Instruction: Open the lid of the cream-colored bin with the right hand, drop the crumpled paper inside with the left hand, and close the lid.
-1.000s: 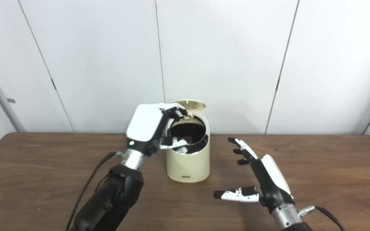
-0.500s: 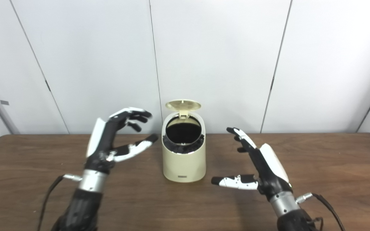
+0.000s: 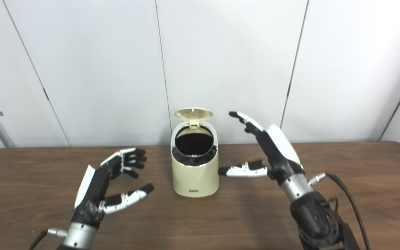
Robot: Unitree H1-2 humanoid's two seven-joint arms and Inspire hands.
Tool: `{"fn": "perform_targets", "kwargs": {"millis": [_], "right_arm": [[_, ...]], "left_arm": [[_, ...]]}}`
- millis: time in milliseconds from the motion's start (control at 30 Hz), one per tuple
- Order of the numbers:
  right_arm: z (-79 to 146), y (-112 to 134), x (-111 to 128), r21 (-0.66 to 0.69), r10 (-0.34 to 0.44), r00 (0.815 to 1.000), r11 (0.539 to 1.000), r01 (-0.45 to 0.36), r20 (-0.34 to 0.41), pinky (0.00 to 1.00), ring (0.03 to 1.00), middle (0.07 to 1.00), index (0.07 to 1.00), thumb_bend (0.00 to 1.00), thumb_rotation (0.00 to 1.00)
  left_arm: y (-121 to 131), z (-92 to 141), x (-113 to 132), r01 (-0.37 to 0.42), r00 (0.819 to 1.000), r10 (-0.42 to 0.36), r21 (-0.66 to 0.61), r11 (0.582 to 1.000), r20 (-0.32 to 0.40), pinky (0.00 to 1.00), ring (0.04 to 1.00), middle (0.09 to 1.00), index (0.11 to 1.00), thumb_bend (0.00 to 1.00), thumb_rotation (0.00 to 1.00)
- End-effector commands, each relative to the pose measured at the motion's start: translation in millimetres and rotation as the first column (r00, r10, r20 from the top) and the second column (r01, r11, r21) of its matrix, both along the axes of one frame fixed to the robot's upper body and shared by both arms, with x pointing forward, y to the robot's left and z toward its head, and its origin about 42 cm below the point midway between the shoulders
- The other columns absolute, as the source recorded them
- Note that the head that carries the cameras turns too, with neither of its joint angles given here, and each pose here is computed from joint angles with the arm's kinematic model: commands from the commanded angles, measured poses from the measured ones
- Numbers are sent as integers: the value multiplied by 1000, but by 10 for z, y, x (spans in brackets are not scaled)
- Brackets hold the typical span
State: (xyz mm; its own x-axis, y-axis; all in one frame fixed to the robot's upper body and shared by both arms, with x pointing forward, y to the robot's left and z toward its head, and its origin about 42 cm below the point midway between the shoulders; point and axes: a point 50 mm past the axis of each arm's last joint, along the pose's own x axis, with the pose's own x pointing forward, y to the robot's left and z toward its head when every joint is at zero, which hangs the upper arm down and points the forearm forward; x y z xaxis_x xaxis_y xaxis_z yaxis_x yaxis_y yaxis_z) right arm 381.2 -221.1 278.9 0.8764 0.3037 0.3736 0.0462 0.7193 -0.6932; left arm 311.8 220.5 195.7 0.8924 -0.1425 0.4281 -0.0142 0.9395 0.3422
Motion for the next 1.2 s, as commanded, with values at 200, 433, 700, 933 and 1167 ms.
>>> {"fn": "perform_targets", "kwargs": {"millis": [200, 433, 700, 933, 1167], "right_arm": [[591, 133, 208, -81, 24, 993, 997, -14, 118, 647, 804, 865, 847, 741, 399], [744, 218, 288, -119, 43, 990, 993, -27, 136, 655, 810, 872, 842, 736, 414], [873, 272, 344, -139, 60, 992, 989, -44, 109, 657, 848, 898, 868, 686, 387], [906, 305, 419, -216, 38, 994, 976, -14, 107, 655, 838, 891, 870, 686, 435], [948, 395, 518, -314, 49, 992, 949, -10, 119, 719, 863, 879, 863, 693, 508]], "left_arm": [[107, -124, -111, -27, 1000, 28, 21, 999, -7, 555, 660, 709, 726, 690, 120], [194, -326, -147, -43, 998, 44, 40, 998, -44, 556, 652, 694, 712, 678, 80], [233, -494, -194, -54, 994, 59, 49, 997, -97, 554, 650, 691, 706, 690, 52], [260, -594, -208, -45, 991, 52, 57, 997, -124, 554, 639, 690, 710, 690, 44], [219, -613, -213, -35, 990, 41, 49, 998, -136, 559, 649, 689, 708, 695, 26]]}}
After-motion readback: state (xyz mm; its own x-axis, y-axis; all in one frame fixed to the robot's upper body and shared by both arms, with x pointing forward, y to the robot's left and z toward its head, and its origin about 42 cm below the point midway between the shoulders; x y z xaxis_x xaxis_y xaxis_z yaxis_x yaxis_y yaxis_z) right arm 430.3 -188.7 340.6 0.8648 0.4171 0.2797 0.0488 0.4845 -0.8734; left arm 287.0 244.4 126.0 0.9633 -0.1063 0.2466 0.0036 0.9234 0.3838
